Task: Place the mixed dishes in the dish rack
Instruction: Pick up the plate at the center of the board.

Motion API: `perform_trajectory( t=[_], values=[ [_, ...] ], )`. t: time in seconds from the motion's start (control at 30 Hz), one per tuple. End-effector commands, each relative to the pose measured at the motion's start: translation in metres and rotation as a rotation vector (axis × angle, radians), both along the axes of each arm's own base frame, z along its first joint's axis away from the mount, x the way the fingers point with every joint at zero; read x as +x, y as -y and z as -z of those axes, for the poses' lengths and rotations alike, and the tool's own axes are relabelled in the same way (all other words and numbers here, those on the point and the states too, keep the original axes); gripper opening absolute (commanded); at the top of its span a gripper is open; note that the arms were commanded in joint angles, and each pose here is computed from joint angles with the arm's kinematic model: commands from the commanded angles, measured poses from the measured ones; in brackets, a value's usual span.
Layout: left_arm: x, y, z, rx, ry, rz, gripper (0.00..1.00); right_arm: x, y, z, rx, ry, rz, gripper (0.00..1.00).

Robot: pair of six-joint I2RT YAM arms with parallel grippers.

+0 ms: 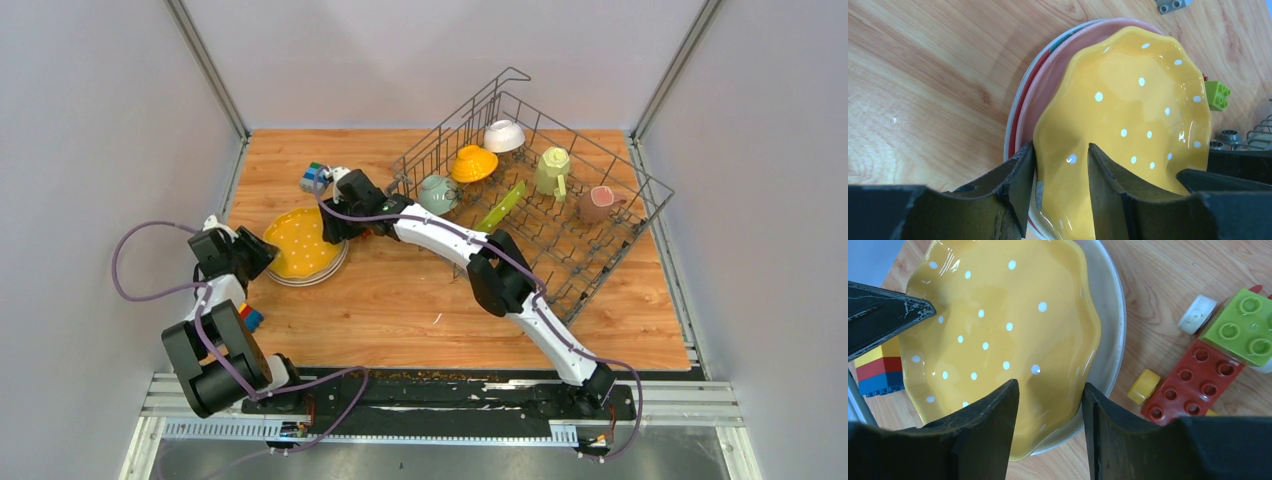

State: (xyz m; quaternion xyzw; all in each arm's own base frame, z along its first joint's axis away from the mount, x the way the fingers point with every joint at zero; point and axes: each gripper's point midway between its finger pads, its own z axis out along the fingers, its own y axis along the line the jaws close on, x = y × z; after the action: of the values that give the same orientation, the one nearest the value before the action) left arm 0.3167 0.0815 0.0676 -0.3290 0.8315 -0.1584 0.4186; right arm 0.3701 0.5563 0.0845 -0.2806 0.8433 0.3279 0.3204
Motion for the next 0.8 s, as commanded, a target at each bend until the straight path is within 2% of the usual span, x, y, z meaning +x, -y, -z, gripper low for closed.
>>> perform_trajectory(
  t=[0.0,0.23,0.33,0.57,0.77],
  values=[
    [0.001,0.026,0.000,-0.074,0.047,0.113,0.49,-0.020,-0.012,-0.043,0.095,-0.020,-0.056,0.49],
    [0.006,0.034,-0.007,-0.100,0.095,0.149,0.41,-0.031,-0.023,-0.058,0.151,-0.031,-0.090,0.51],
    [0.006,0.037,-0.008,-0.115,0.107,0.159,0.41,-0.040,-0.030,-0.065,0.177,-0.023,-0.119,0.55],
    [0.003,0.046,0.008,-0.183,0.114,0.156,0.43,-0.034,-0.038,-0.053,0.185,-0.073,-0.003,0.57],
    [0.001,0.052,0.018,-0.204,0.101,0.168,0.36,-0.043,-0.049,-0.058,0.226,-0.094,-0.017,0.57]
  ],
)
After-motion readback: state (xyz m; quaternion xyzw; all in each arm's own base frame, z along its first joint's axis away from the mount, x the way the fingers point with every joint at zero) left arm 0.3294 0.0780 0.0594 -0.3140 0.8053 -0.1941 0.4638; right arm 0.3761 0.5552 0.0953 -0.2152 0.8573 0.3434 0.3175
